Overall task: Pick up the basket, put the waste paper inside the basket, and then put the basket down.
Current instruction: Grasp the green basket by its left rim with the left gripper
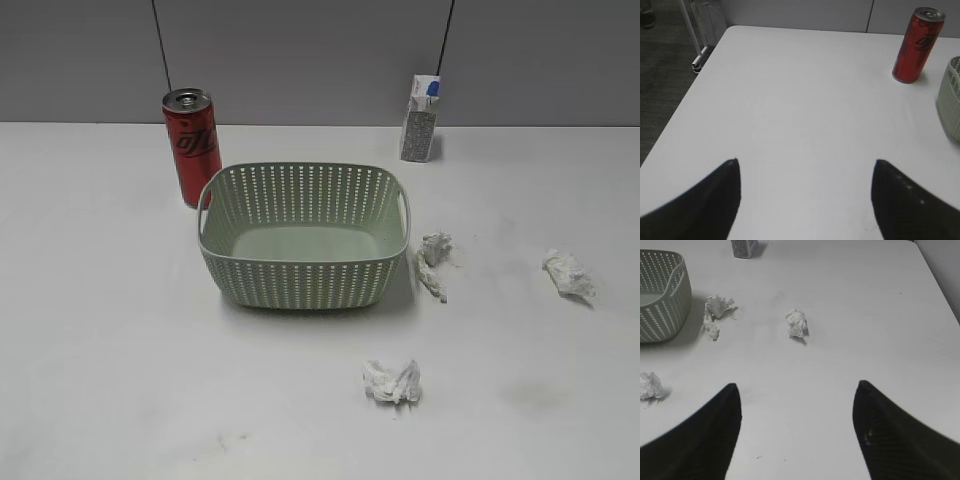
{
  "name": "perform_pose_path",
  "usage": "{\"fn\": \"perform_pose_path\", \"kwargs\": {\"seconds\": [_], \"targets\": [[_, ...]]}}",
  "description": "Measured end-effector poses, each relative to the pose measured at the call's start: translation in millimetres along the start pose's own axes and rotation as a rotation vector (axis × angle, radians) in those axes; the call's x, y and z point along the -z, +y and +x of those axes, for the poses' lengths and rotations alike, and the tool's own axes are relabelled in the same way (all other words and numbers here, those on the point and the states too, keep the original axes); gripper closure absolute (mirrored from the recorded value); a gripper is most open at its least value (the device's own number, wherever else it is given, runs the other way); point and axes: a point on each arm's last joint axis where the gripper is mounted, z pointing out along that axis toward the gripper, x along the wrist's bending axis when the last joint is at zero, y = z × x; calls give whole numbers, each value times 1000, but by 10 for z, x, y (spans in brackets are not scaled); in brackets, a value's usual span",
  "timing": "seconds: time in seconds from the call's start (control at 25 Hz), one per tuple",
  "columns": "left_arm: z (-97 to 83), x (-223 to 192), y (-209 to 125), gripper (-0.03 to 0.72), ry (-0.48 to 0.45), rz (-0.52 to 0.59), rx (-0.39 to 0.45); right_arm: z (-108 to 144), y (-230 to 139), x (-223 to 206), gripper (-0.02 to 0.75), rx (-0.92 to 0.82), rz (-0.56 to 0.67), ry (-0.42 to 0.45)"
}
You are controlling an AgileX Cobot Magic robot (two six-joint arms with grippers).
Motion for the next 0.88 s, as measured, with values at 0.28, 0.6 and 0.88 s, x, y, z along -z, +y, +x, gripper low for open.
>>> {"fn": "perform_pose_path", "kwargs": {"seconds": [0.28, 0.6, 0.88], "targets": [[0, 0, 0, 96, 0, 0, 0, 0, 0, 0, 212, -1, 0, 0], [0, 0, 0, 96, 0, 0, 0, 0, 0, 0, 213, 0, 0, 0], [0, 0, 1, 96, 0, -1, 0, 0, 0, 0, 213, 0, 0, 0]]}}
